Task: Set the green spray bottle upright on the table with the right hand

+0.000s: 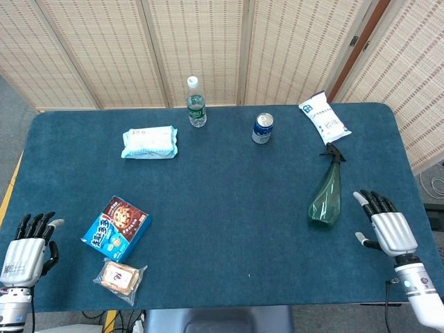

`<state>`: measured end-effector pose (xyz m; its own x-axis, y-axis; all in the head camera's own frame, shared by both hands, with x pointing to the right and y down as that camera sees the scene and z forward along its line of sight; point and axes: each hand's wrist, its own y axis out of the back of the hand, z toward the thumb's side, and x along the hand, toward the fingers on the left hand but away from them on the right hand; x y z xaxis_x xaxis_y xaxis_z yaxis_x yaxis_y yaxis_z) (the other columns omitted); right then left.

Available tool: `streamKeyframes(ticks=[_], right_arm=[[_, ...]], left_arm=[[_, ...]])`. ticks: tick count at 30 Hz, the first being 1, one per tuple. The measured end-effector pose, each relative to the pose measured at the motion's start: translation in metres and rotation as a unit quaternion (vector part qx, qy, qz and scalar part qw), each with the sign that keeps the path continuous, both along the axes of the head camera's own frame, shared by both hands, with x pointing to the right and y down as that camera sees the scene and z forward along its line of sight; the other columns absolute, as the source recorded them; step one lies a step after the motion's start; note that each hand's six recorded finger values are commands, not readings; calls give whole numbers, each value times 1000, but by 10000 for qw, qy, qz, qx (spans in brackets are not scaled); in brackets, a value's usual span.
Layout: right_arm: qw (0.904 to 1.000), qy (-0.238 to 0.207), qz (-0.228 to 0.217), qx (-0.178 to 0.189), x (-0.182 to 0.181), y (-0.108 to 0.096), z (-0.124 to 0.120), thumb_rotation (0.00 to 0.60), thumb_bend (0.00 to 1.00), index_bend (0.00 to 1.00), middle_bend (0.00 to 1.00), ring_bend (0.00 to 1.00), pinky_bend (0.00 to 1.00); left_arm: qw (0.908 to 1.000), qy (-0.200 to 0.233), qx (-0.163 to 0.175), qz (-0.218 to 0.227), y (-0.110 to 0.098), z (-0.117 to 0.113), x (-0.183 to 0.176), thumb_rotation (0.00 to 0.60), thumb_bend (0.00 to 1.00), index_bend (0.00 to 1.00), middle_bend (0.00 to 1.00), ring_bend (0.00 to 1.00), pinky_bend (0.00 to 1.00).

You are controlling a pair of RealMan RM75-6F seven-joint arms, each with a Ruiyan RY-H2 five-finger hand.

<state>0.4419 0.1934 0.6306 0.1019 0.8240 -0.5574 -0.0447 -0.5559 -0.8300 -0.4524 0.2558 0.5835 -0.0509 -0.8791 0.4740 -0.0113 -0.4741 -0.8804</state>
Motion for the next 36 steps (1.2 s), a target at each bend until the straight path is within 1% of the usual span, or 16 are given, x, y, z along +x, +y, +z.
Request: streamKeyframes(ticks=[6,9,12,19,25,36], right_arm=[[10000,-47,-7,-19,-2,-1,11,600,205,0,73,42,135],[9999,-156,21,-45,-3,-1,19,600,210,0,73,42,135],[9998,-143,-48,-88,-6,-2,29,600,211,0,73,42,135],[9994,-275,-122,-147,-21,-12,45,600,211,0,73,42,135],[9985,-441,-255,-213,-46,-23,62,600,211,0,73,42,135],[9939,-1022,-343,-218,-110,-54,92,600,211,0,73,42,135]], left_arm=[[10000,71,50,30,1,1,2,600,738,216,144,106,0],[10000,64,46,50,2,1,2,600,738,215,143,106,0],[10000,25,63,52,2,-2,1,600,738,215,143,106,0],[10000,38,68,43,4,-2,-2,600,737,215,143,106,0],[10000,38,63,-1,7,-2,-6,600,737,215,143,106,0],[9999,38,80,-139,18,-4,-17,600,738,215,143,106,0]])
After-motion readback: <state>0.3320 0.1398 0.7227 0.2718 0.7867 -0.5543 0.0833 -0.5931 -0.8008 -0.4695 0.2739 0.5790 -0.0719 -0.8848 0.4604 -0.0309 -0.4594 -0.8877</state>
